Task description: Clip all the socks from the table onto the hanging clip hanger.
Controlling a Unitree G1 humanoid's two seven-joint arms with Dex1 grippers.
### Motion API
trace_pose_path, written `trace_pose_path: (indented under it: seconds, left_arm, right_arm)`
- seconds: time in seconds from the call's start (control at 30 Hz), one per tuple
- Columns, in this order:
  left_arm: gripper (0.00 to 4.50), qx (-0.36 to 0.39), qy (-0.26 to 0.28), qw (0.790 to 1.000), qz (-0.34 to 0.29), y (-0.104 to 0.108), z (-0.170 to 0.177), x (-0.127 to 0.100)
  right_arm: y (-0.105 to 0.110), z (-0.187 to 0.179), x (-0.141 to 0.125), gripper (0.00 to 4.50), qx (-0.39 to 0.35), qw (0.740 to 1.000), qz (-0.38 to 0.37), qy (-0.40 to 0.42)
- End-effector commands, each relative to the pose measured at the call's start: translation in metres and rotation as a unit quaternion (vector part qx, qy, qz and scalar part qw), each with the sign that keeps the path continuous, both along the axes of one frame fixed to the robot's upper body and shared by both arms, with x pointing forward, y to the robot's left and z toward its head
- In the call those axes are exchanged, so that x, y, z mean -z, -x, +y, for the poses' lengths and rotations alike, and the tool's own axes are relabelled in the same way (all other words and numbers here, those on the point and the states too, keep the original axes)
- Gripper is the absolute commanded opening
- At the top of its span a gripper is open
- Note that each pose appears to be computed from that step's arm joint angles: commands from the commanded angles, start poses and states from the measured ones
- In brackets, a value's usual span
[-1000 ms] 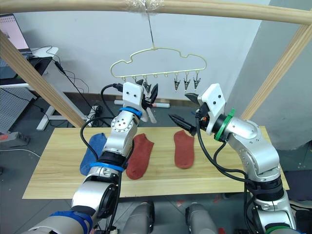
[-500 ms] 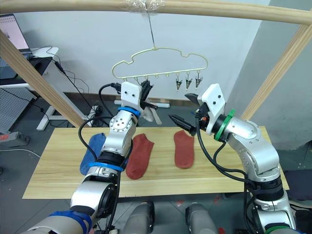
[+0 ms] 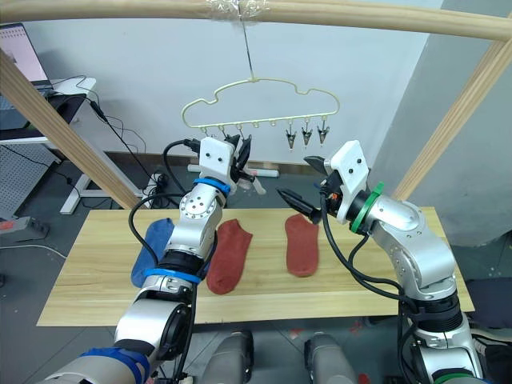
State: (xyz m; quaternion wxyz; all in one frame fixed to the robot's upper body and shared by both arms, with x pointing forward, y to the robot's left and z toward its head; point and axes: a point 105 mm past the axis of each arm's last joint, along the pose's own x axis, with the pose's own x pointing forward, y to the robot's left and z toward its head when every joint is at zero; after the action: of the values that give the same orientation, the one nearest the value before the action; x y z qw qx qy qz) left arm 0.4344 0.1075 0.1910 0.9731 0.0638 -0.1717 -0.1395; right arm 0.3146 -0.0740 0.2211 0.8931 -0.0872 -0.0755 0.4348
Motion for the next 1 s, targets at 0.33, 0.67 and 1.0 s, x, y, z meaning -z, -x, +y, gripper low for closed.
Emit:
trace_pose_path:
  seconds: [0.33,0.67,1.0]
  left_arm:
    - [1.98,0.002,-0.005,1.0,-0.017,0.0,-0.003,-0.01]
    - [1.98,-0.006,-0.01,1.0,-0.011,-0.005,-0.007,-0.009]
    - [1.98,0.012,0.002,1.0,-0.019,-0.005,-0.017,-0.014]
  right_arm:
    - [0.002,0.0,-0.008,4.5,-0.002,1.0,-0.016,-0.007]
    - [0.001,-0.002,-0.009,4.5,0.001,1.0,-0.017,-0.007]
    - [0.0,-0.003,-0.009,4.5,0.004,1.0,-0.017,-0.009]
